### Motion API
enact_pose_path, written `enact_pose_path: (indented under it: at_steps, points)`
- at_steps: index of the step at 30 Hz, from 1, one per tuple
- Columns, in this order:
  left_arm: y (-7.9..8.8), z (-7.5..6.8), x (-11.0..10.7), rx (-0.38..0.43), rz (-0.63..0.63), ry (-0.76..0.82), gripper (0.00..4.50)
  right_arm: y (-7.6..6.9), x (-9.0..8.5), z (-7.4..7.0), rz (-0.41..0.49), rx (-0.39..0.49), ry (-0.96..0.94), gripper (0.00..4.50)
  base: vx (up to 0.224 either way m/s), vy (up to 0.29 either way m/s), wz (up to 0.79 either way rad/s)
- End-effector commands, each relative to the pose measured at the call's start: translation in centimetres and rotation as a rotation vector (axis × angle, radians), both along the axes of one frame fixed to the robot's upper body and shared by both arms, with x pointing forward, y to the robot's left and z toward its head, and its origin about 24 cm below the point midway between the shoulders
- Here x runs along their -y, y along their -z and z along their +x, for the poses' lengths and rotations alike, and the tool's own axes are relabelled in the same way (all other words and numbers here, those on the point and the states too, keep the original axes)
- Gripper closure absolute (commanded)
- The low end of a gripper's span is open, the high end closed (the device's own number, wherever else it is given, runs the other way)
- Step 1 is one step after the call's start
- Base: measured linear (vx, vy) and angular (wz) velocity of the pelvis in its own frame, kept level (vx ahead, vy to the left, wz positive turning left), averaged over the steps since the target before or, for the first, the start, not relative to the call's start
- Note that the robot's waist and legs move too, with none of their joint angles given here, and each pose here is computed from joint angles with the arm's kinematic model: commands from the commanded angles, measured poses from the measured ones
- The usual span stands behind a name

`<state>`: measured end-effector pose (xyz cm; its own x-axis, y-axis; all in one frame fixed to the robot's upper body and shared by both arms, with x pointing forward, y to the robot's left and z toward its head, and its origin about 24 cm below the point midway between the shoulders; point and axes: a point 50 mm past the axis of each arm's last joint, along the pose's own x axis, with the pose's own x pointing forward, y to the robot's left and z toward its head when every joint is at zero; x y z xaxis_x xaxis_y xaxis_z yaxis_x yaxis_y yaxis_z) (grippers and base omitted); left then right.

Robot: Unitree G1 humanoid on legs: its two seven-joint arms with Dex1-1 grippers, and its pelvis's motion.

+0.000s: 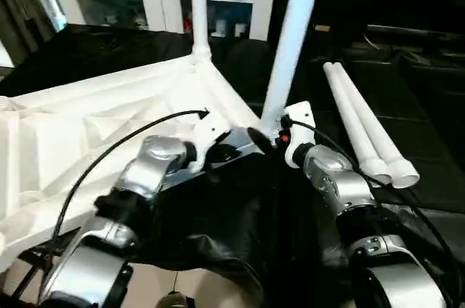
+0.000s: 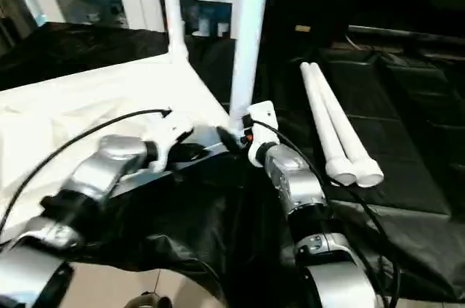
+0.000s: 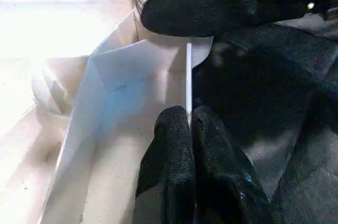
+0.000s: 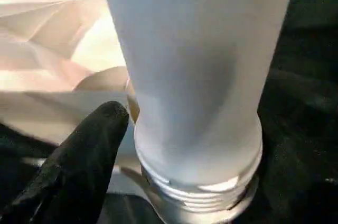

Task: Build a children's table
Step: Rotate leg to tighten

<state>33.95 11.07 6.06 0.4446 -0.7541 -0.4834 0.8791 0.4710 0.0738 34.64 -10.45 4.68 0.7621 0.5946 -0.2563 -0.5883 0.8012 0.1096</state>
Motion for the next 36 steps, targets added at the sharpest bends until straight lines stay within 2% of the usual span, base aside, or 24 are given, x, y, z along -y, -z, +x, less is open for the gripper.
enact_pose_path:
  at_steps: [1,6,12,16,19,23,29,31,36]
  points:
    - [-1.5,-0.5,2.0,0.06,-0.086,0.136,4.5,0.5,-1.7,-1.0,0.016,-0.034,-0.143,0.62,0.0,0.0,0.0]
    - [-1.3,-1.4,0.5,0.046,-0.069,0.217,4.5,-0.3,0.6,-2.0,-0.022,0.002,-0.307,0.62,0.0,0.0,0.0]
    - [-1.1,-2.2,-0.5,0.007,-0.052,0.284,4.5,-0.9,1.7,-2.7,-0.018,-0.003,-0.401,0.62,0.0,0.0,0.0]
    - [-1.0,-2.9,-1.0,-0.035,-0.052,0.326,4.5,-1.1,1.9,-3.2,-0.013,-0.017,-0.462,0.62,0.0,0.0,0.0]
    - [-0.8,-3.6,-1.4,-0.077,-0.037,0.372,4.5,-1.0,1.9,-3.6,-0.028,-0.031,-0.511,0.97,0.0,0.0,0.0]
    - [-0.7,-3.7,-1.5,-0.085,-0.036,0.376,4.5,-1.0,1.9,-3.8,-0.027,-0.038,-0.521,1.21,0.0,0.0,0.0]
    - [-0.7,-3.5,-1.7,-0.074,-0.027,0.346,4.5,-0.7,1.7,-4.0,-0.027,-0.058,-0.532,1.63,0.0,0.0,0.0]
    - [-0.8,-2.7,-1.3,-0.035,-0.036,0.268,4.5,-0.1,1.4,-3.8,-0.028,-0.065,-0.461,1.71,0.0,0.0,0.0]
    - [-1.0,-0.8,-0.3,0.003,-0.054,0.081,4.5,1.2,0.8,-2.5,-0.038,-0.085,-0.206,1.75,0.0,0.0,0.0]
